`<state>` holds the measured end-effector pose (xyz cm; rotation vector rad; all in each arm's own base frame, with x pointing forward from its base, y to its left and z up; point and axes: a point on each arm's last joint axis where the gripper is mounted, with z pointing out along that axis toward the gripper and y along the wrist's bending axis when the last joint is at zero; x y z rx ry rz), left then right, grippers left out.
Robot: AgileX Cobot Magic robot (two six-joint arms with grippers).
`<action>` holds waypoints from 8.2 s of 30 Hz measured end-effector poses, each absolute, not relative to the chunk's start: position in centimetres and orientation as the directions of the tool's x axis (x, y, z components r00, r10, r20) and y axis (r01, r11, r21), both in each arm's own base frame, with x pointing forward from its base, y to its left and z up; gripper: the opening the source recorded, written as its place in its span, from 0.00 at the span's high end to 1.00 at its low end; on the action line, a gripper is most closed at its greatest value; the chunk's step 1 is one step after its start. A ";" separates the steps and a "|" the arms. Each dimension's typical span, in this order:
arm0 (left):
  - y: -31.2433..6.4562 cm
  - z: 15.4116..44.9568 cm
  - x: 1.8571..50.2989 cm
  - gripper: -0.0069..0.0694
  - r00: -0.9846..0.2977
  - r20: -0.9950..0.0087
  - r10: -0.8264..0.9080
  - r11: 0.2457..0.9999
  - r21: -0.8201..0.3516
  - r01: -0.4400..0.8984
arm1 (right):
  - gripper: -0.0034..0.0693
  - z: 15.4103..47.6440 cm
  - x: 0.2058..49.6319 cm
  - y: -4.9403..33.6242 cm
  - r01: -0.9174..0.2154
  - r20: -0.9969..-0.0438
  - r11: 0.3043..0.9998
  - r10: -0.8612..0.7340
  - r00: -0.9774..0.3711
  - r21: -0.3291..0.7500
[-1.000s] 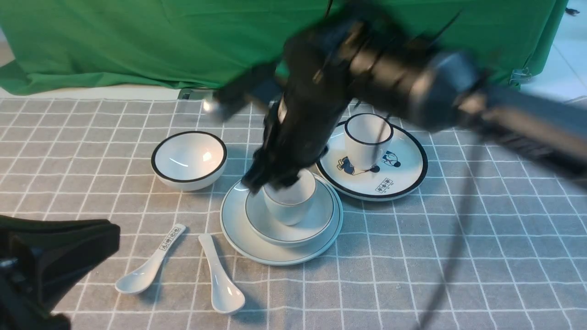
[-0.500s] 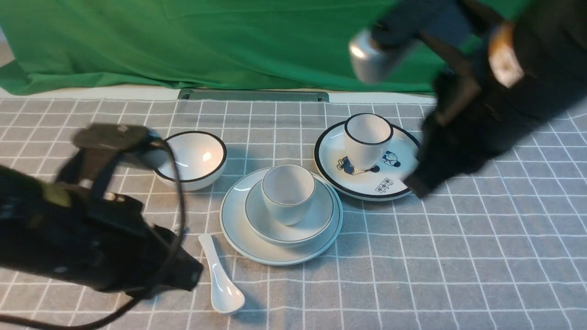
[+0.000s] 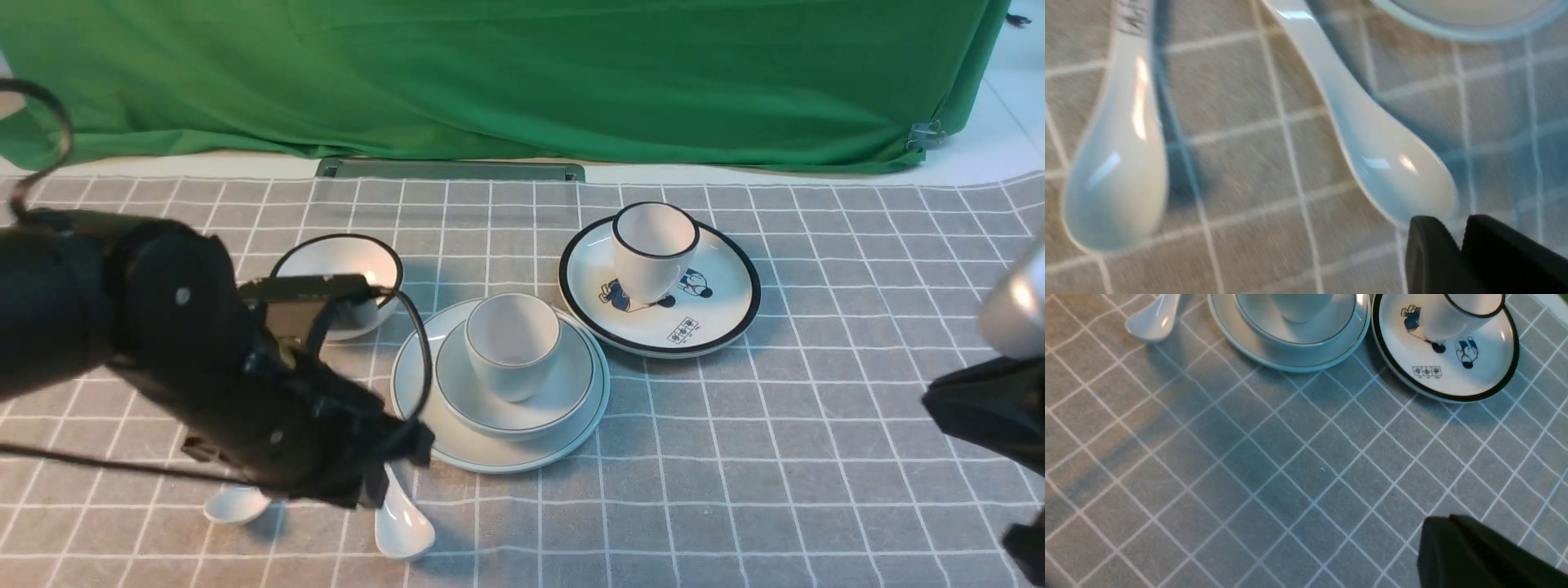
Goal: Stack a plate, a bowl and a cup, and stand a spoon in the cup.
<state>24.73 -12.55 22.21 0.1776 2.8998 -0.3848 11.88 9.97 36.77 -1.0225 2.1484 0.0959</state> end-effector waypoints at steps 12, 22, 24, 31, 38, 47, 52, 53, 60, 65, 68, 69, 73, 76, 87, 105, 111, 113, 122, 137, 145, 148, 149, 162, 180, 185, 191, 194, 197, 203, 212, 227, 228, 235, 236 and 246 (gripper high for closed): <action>-12.9 17.4 29.5 0.36 -0.979 -0.193 0.063 0.977 -0.188 0.100 | 0.87 36.9 11.6 9.6 -0.693 -0.660 0.678 -0.640 -0.392 -0.246; -12.9 15.7 30.2 0.42 -0.980 -0.178 0.091 0.982 -0.147 0.118 | 0.86 36.9 11.6 9.6 -0.694 -0.660 0.676 -0.642 -0.389 -0.249; -12.8 15.7 30.2 0.44 -0.979 -0.174 0.103 0.983 -0.136 0.127 | 0.86 36.9 11.6 9.6 -0.694 -0.660 0.676 -0.642 -0.389 -0.249; -12.6 15.6 30.2 0.73 -0.979 -0.152 0.132 0.983 -0.105 0.149 | 0.86 36.9 11.7 9.6 -0.694 -0.661 0.676 -0.642 -0.388 -0.249; -12.3 15.9 30.0 0.87 -0.977 -0.140 0.158 0.980 -0.099 0.173 | 0.85 36.9 11.7 9.6 -0.694 -0.661 0.676 -0.642 -0.388 -0.249; -13.6 26.2 26.7 0.87 -0.833 -0.511 0.211 0.933 -0.148 0.327 | 0.84 36.9 11.7 9.6 -0.691 -0.658 0.675 -0.646 -0.386 -0.257; -16.7 31.8 25.3 0.87 -0.504 -0.842 0.195 0.849 -0.112 0.517 | 0.83 36.8 11.7 9.5 -0.691 -0.654 0.675 -0.648 -0.389 -0.258; -17.4 32.5 25.4 0.87 -0.425 -0.888 0.177 0.836 -0.092 0.541 | 0.83 36.8 11.7 9.5 -0.691 -0.652 0.676 -0.649 -0.392 -0.257; -18.4 30.7 26.8 0.87 -0.159 -0.985 0.074 0.837 -0.025 0.547 | 0.83 36.7 11.6 9.4 -0.690 -0.635 0.677 -0.656 -0.408 -0.257; -17.6 28.6 26.2 0.87 -0.064 -0.997 0.037 0.844 -0.003 0.536 | 0.83 36.7 11.6 9.3 -0.685 -0.635 0.684 -0.650 -0.418 -0.249; -17.3 28.1 26.4 0.87 -0.042 -0.999 0.025 0.852 0.000 0.523 | 0.83 36.7 11.6 9.3 -0.683 -0.636 0.688 -0.646 -0.421 -0.246; -17.3 27.8 26.7 0.87 -0.035 -0.999 0.022 0.855 0.000 0.518 | 0.83 36.7 11.6 9.4 -0.679 -0.640 0.693 -0.640 -0.426 -0.241; -17.6 26.1 27.8 0.87 -0.025 -0.999 0.044 0.855 0.025 0.518 | 0.83 36.7 11.6 9.4 -0.672 -0.652 0.704 -0.624 -0.430 -0.230; -18.2 24.7 28.2 0.87 -0.016 -0.996 0.093 0.840 0.070 0.539 | 0.83 36.7 11.6 9.4 -0.669 -0.655 0.709 -0.618 -0.435 -0.225; -18.7 21.7 29.1 0.87 0.008 -0.977 0.215 0.820 0.185 0.542 | 0.83 36.7 11.6 9.4 -0.661 -0.658 0.719 -0.606 -0.446 -0.214; -19.1 19.1 29.8 0.60 0.000 -0.966 0.260 0.812 0.218 0.541 | 0.83 36.7 11.6 9.4 -0.661 -0.659 0.720 -0.605 -0.447 -0.213; -18.9 19.5 29.5 0.34 -0.025 -0.976 0.214 0.825 0.167 0.540 | 0.83 36.7 11.6 9.4 -0.659 -0.660 0.722 -0.602 -0.450 -0.211; -18.4 20.4 28.8 0.28 -0.022 -0.983 0.181 0.832 0.141 0.536 | 0.83 36.8 11.6 9.4 -0.657 -0.662 0.725 -0.599 -0.451 -0.208; -14.1 26.7 22.1 0.22 0.072 -0.994 0.083 0.847 0.108 0.521 | 0.83 38.2 10.0 7.8 -0.636 -0.749 0.749 -0.527 -0.401 -0.186; -5.4 30.1 8.4 0.80 0.086 -0.980 -0.178 0.828 -0.103 0.551 | 0.92 37.0 5.8 3.3 -0.572 -0.806 0.815 -0.398 -0.439 -0.091; -4.1 28.3 6.3 0.90 0.094 -0.982 -0.163 0.829 -0.085 0.552 | 0.91 36.1 5.8 3.4 -0.536 -0.811 0.844 -0.325 -0.487 -0.017; -4.1 27.6 6.4 0.90 0.066 -0.988 -0.139 0.832 -0.080 0.549 | 0.89 36.2 5.8 3.4 -0.528 -0.813 0.849 -0.314 -0.491 -0.009; -4.2 27.4 6.4 0.90 0.062 -0.989 -0.133 0.832 -0.078 0.549 | 0.88 36.2 5.8 3.4 -0.528 -0.813 0.849 -0.314 -0.491 -0.009; -4.2 26.2 6.5 0.90 0.009 -0.996 -0.090 0.836 -0.071 0.545 | 0.84 36.2 5.8 3.1 -0.503 -0.821 0.864 -0.292 -0.490 -0.007; -4.2 26.2 6.5 0.89 0.021 -0.997 -0.073 0.837 -0.050 0.544 | 0.93 19.0 5.4 0.5 -0.121 -0.941 0.984 -0.164 -0.296 -0.134; -4.2 26.1 6.5 0.89 0.019 -0.997 -0.071 0.838 -0.050 0.544 | 0.93 17.5 5.2 0.4 -0.104 -0.944 0.991 -0.109 -0.311 -0.080; -4.2 26.1 6.5 0.89 0.018 -0.997 -0.071 0.838 -0.050 0.544 | 0.93 17.5 5.2 0.4 -0.106 -0.944 0.991 -0.116 -0.310 -0.087; -4.2 26.1 6.5 0.89 0.018 -0.997 -0.071 0.838 -0.050 0.544 | 0.93 17.5 5.2 0.4 -0.104 -0.944 0.991 -0.111 -0.310 -0.083; -4.2 26.1 6.5 0.89 0.018 -0.997 -0.071 0.838 -0.050 0.544 | 0.93 17.5 5.2 0.4 -0.093 -0.946 0.994 -0.076 -0.314 -0.049; -4.2 26.0 6.5 0.89 0.016 -0.997 -0.070 0.838 -0.050 0.544 | 0.91 17.5 5.2 0.4 -0.086 -0.947 0.996 -0.052 -0.316 -0.026; -4.2 26.0 6.5 0.89 0.015 -0.997 -0.069 0.838 -0.050 0.544 | 0.89 17.5 5.2 0.4 -0.086 -0.947 0.996 -0.052 -0.316 -0.026; -2.3 23.6 6.5 0.89 0.026 -0.994 -0.104 0.938 -0.089 0.335 | 0.83 17.5 5.2 0.4 -0.086 -0.947 0.996 -0.052 -0.317 -0.025; -1.7 23.1 6.4 0.89 0.043 -0.992 -0.119 0.958 -0.103 0.269 | 0.83 17.5 5.2 0.4 -0.086 -0.947 0.996 -0.052 -0.317 -0.025; -0.1 20.7 5.7 0.89 0.017 -0.994 -0.105 0.994 -0.105 0.026 | 0.81 17.5 5.2 0.4 -0.086 -0.947 0.996 -0.052 -0.317 -0.025; -0.1 20.1 5.7 0.89 -0.036 -0.994 -0.104 0.994 -0.105 0.005 | 0.80 17.5 5.2 0.4 -0.086 -0.948 0.996 -0.051 -0.315 -0.026; -0.1 18.5 5.5 0.89 -0.193 -0.972 -0.130 0.991 -0.123 -0.047 | 0.77 17.5 5.2 0.4 -0.086 -0.948 0.996 -0.051 -0.315 -0.026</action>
